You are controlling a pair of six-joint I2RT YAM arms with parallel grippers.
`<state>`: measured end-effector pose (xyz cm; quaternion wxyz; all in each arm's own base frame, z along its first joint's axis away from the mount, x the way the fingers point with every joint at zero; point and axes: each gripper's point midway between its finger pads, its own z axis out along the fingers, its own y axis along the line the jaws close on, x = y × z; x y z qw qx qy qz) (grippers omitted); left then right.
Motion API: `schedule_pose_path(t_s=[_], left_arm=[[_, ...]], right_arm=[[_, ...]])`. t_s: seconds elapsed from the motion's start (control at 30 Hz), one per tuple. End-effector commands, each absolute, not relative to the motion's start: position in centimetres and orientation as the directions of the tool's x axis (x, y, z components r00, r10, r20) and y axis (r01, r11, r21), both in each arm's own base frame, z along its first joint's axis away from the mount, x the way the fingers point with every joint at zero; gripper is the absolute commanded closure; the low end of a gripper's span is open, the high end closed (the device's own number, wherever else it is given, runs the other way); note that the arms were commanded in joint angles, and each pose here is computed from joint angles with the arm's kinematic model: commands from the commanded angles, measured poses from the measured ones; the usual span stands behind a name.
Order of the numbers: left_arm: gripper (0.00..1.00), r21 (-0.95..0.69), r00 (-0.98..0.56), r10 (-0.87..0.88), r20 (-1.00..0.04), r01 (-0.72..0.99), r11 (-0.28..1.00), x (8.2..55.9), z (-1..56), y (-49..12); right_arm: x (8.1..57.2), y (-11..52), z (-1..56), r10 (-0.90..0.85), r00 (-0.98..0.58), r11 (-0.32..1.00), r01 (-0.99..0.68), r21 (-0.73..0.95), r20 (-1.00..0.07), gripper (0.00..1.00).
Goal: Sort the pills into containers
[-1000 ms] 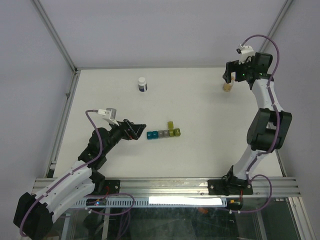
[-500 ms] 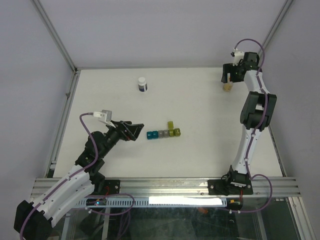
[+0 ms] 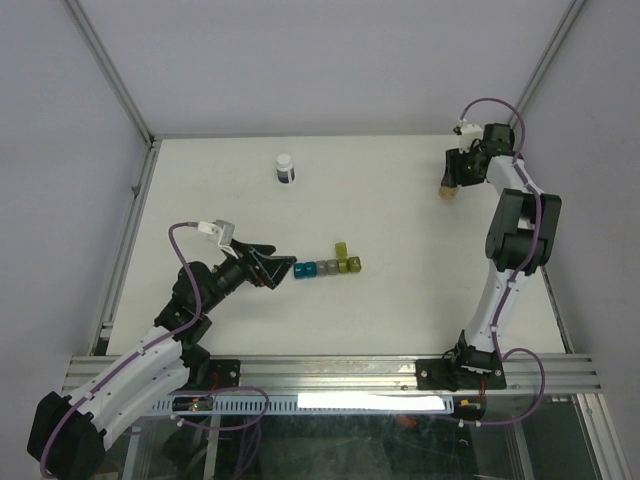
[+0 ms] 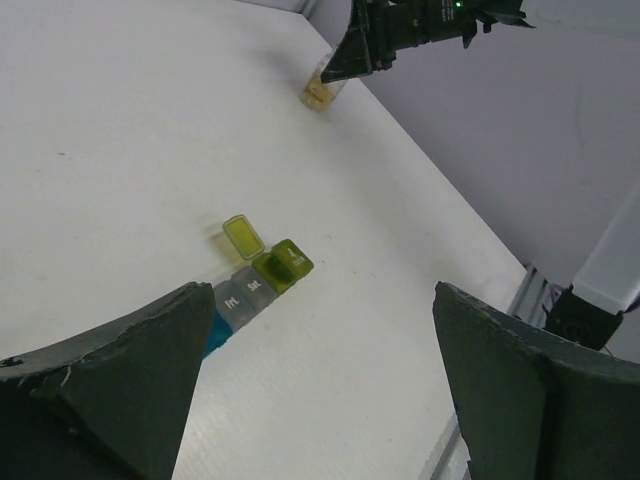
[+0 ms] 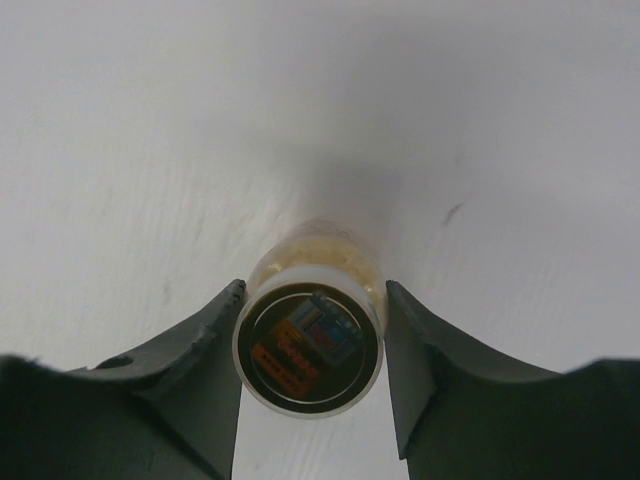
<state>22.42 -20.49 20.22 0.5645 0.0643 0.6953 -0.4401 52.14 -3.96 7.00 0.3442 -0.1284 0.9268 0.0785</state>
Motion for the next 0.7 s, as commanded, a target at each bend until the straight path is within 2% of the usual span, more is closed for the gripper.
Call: schedule_pose_path(t_s=[0.0,0.17,0.33,0.67], left_arm=[[0.08,-0.466,-0.292,-0.398,-0.870,0.752,0.466,20.4,22.8,-22.4],[0.12,-0.420,-0.272,-0.372,-0.888,0.809,0.411,19.3,23.3,-23.7],[0.11,-0.348,-0.209,-0.350,-0.913,0.848,0.401,18.2,23.6,-24.8],[0.11,-0.279,-0.156,-0.325,-0.933,0.882,0.379,17.1,23.3,-26.3]], right_arm=[[46.4,3.2,13.8,-0.343,-0.522,0.794,-0.605,0.055,-0.781,0.79],[35.6,11.3,13.0,-0.513,-0.318,0.485,-0.874,0.036,-0.797,0.78],[27.6,15.7,12.0,-0.582,-0.091,0.184,-0.983,-0.022,-0.808,0.76],[23.0,18.6,10.0,-0.640,0.045,0.000,-0.998,-0.059,-0.767,0.75]])
